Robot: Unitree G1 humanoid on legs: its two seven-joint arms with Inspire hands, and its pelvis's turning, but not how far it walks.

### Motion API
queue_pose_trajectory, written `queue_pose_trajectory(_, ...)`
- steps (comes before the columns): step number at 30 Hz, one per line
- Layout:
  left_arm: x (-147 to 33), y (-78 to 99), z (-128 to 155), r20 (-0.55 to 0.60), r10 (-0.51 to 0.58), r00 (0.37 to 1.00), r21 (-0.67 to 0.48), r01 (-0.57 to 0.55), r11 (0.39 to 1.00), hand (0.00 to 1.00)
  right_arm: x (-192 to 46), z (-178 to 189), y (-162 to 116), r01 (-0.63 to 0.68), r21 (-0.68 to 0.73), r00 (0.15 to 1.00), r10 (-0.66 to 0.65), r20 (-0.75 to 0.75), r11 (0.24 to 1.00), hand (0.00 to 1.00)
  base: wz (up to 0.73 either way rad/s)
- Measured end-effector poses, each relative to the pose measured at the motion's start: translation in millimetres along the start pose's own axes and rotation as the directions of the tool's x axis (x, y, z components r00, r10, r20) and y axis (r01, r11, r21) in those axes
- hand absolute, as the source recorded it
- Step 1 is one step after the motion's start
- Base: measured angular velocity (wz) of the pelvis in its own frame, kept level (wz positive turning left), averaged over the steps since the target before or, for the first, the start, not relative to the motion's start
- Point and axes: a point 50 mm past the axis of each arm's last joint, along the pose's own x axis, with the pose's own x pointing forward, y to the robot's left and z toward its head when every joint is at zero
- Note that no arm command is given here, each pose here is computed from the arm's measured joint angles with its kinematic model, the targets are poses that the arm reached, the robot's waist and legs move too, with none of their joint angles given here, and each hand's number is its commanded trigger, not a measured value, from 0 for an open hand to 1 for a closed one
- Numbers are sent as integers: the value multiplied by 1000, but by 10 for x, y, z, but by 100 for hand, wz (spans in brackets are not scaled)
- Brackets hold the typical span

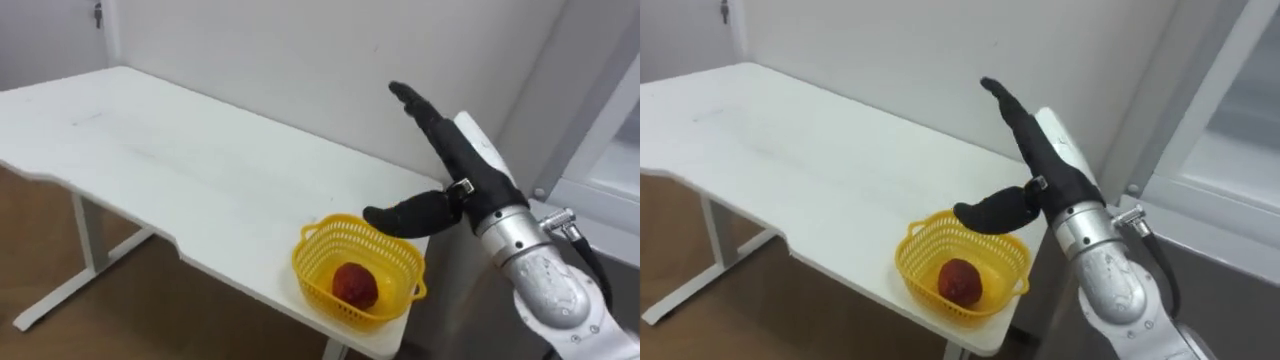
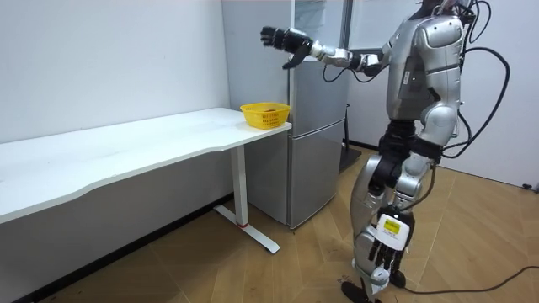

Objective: Retrieve from the upper fridge

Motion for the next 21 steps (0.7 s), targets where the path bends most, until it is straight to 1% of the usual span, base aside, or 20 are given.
queue_pose_trajectory(1, 0, -2, 5, 6, -1, 1000, 0, 1, 1000, 0, -18, 99, -2, 3, -6, 999, -3, 47, 1000, 0, -15)
queue_pose_trajectory(5, -1, -11, 20, 27, -4, 1000, -7, 4, 1000, 0, -74, 299, -2, 8, 7, 990, -9, 143, 1000, 0, -26)
queue_pose_trajectory(9, 1, -17, 69, 54, -1, 999, -8, 2, 1000, 0, -202, 559, -63, 30, 60, 964, -44, 261, 998, 0, -17)
queue_pose_trajectory(13, 2, -65, 103, 78, 9, 997, -23, -7, 1000, 0, -338, 749, -262, 135, 98, 915, -162, 371, 986, 0, -22)
queue_pose_trajectory(17, 8, -82, 100, 77, 6, 997, -27, -4, 1000, 0, -436, 772, -451, 258, 139, 872, -292, 391, 956, 0, -24)
queue_pose_trajectory(19, 12, -83, 98, 76, 9, 997, -44, -6, 999, 0, -527, 757, -554, 344, 150, 843, -375, 386, 927, 0, -10)
queue_pose_trajectory(21, 13, -114, 98, 74, 7, 997, -47, -3, 999, 0, -589, 717, -585, 380, 155, 832, -410, 374, 912, 0, -23)
